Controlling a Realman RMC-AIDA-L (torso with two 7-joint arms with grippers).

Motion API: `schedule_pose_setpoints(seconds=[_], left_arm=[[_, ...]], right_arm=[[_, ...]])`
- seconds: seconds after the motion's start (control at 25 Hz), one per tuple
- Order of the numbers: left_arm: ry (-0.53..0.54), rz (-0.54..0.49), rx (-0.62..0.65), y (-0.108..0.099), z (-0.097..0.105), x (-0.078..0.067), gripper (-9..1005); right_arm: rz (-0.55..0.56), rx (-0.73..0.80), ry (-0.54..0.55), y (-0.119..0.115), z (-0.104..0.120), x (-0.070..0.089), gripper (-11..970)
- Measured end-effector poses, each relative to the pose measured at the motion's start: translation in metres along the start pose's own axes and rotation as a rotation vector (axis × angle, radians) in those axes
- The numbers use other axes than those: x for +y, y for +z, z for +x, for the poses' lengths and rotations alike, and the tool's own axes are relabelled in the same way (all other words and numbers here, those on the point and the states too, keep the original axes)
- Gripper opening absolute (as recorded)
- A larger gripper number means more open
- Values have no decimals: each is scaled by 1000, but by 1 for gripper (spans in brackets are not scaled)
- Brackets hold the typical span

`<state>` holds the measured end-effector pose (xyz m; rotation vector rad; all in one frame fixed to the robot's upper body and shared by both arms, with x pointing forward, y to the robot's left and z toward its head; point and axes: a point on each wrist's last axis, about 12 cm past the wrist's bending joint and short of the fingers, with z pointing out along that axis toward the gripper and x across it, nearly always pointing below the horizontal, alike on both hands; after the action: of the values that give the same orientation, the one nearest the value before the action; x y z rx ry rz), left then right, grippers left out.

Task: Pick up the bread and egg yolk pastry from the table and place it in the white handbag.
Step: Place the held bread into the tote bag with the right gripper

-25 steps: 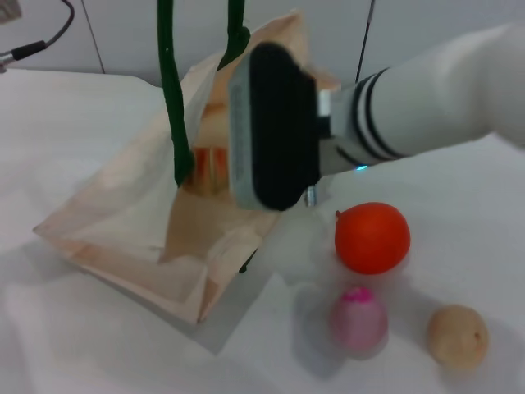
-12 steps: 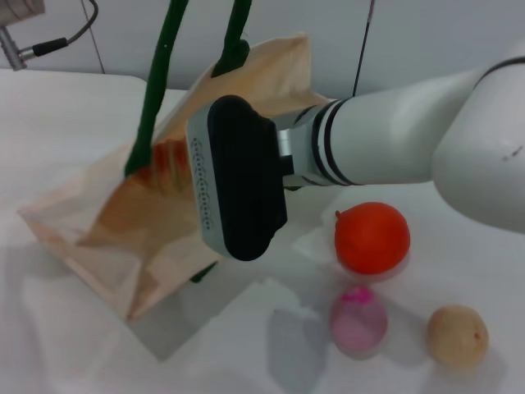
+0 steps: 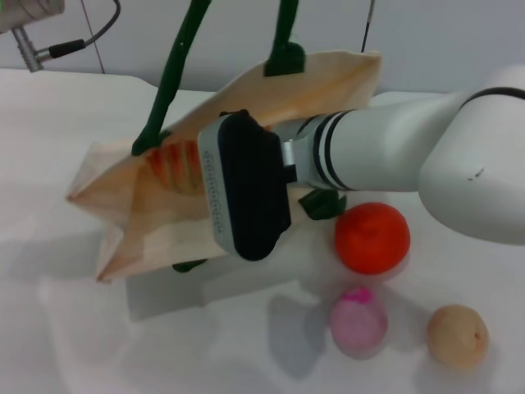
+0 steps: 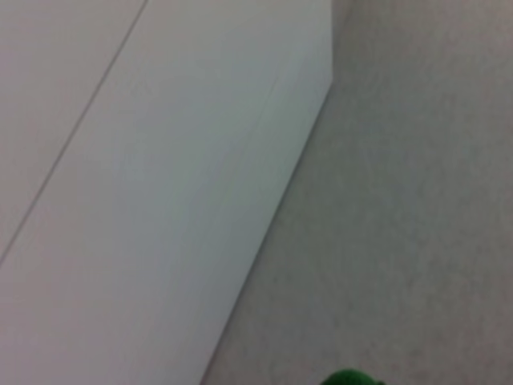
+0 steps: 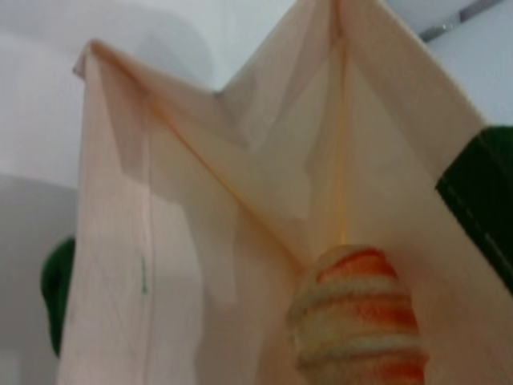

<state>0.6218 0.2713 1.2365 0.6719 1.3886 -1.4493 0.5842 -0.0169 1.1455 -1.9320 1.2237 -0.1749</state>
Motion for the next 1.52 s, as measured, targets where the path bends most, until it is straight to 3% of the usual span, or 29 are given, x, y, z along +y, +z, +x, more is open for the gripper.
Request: schedule_pose_setpoints(seconds=[0.4, 0.68, 1.04, 1.32, 1.52], left_arm=[[-15, 96, -77, -11, -8, -14, 119], [6, 74, -136, -30, -14, -19, 119], [14, 40, -163, -44, -14, -20, 120], [32, -17, -205, -60, -16, -19, 120], [31, -85, -229, -74, -18, -16, 120]], right_arm=[[84, 58, 36, 16, 38, -4, 307], [140, 67, 66, 19, 54, -6, 297], [167, 27, 84, 17, 48, -3, 490], [118, 1, 92, 9, 31, 0, 655], [74, 0, 101, -2, 21, -1, 882]])
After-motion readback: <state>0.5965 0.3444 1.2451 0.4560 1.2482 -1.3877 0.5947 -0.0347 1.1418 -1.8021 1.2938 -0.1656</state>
